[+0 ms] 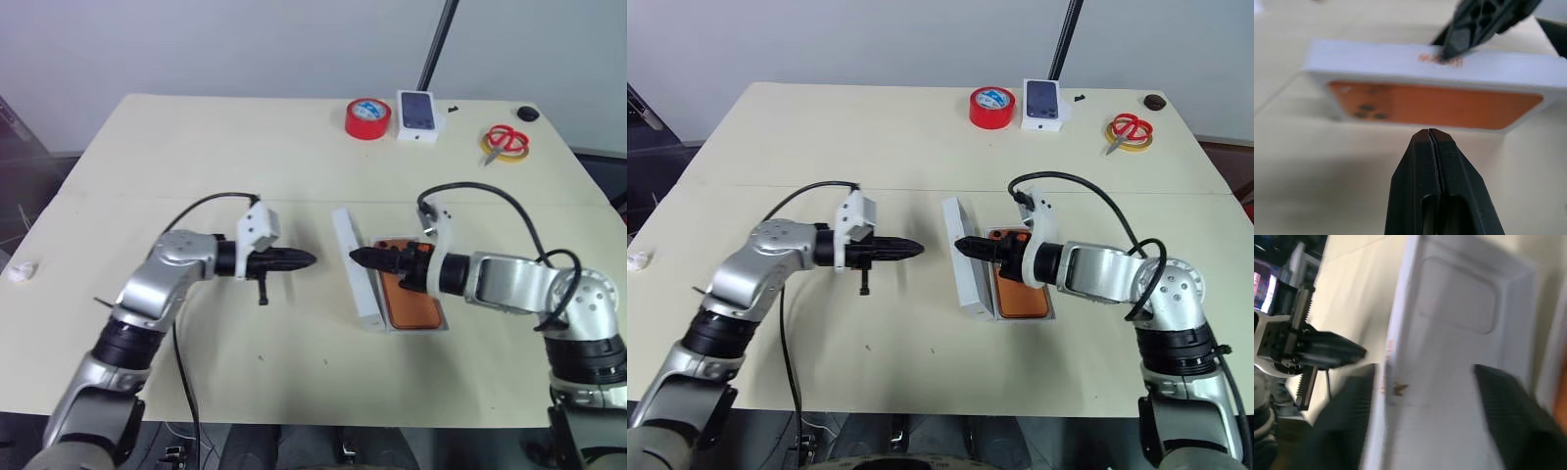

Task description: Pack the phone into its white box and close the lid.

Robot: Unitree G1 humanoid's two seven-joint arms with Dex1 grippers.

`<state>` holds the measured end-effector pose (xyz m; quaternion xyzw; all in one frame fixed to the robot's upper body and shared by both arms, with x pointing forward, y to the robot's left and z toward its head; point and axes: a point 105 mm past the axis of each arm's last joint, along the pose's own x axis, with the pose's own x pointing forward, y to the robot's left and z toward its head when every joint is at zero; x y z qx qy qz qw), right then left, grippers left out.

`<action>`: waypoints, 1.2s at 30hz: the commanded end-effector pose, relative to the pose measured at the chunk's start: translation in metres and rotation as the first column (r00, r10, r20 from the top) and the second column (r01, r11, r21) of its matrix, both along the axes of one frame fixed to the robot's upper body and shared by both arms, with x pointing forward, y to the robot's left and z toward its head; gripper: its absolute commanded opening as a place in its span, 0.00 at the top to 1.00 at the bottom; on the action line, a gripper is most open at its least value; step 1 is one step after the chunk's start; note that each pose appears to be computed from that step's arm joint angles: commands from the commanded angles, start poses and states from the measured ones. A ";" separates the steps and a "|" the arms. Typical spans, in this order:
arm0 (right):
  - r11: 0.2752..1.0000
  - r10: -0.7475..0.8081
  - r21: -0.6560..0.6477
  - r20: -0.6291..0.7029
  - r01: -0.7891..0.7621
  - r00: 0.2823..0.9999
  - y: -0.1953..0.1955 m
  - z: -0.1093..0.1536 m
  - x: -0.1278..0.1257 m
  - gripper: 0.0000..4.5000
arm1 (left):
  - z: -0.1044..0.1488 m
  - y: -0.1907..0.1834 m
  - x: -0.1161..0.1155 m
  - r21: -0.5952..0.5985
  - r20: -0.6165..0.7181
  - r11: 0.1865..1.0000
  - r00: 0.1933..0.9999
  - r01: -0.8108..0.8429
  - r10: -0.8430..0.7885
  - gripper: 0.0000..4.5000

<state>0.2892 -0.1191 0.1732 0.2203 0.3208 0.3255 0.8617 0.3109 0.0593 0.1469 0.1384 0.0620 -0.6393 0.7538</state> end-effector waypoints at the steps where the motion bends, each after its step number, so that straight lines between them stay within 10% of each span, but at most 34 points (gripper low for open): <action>1: 0.993 0.047 -0.111 0.099 -0.036 0.994 -0.008 0.025 -0.005 0.14 | -0.009 -0.013 0.006 0.072 0.040 0.997 0.999 0.031 -0.034 1.00; 7: 0.951 -0.002 -0.302 0.222 0.071 0.975 -0.044 0.043 0.002 0.32 | -0.017 -0.045 0.017 0.072 0.051 0.997 0.998 0.021 -0.024 1.00; 13: 0.832 0.071 -0.542 0.310 0.115 0.948 -0.065 0.033 0.007 0.98 | -0.013 -0.075 0.020 0.034 0.098 0.999 0.995 0.021 -0.024 1.00; 27: 0.570 0.294 -0.804 0.393 0.170 0.871 -0.096 0.005 0.021 0.99 | 0.011 -0.076 0.025 -0.057 0.137 0.997 0.988 -0.057 0.065 1.00; 36: 0.534 0.364 -0.835 0.371 0.134 0.854 -0.094 -0.006 0.021 0.99 | -0.024 -0.037 0.014 0.164 0.117 0.985 0.993 -0.053 0.034 1.00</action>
